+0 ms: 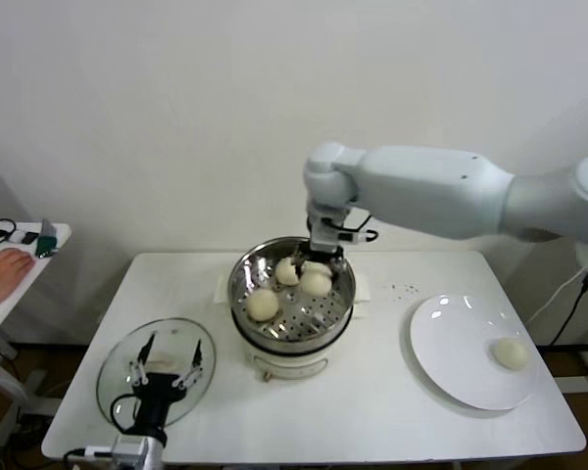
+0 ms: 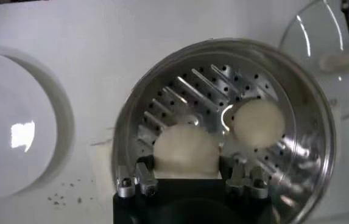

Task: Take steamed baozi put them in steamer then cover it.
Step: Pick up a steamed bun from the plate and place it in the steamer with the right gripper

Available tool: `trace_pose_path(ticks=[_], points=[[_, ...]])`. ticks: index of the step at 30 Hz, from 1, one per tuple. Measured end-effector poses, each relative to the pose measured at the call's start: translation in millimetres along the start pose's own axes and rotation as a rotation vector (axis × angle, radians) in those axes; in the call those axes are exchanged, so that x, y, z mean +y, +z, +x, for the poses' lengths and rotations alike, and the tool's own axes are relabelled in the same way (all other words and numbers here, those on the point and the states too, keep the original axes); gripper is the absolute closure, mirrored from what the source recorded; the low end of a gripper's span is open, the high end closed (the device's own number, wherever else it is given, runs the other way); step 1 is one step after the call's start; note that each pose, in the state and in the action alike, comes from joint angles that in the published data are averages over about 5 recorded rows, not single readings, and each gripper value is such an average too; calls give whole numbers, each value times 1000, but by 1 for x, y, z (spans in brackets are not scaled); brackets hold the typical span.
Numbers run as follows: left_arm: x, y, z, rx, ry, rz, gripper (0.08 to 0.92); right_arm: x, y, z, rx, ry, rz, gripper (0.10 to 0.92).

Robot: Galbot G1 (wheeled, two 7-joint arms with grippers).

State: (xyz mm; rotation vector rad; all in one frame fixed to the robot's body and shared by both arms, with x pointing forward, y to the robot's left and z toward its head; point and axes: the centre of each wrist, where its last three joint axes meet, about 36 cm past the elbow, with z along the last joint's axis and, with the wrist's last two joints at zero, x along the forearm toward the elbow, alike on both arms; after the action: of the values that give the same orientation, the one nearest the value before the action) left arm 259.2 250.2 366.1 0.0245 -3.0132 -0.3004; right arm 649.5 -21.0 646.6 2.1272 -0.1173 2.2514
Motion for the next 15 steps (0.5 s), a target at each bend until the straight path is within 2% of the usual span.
trace_pose_path(ticks=[7, 15], points=[[1, 1, 0, 6, 5, -2, 177, -23, -15, -32, -40, -35, 67, 333], [0, 3, -1, 10, 8, -2, 177, -31, -26, -49, -64, -65, 98, 309]])
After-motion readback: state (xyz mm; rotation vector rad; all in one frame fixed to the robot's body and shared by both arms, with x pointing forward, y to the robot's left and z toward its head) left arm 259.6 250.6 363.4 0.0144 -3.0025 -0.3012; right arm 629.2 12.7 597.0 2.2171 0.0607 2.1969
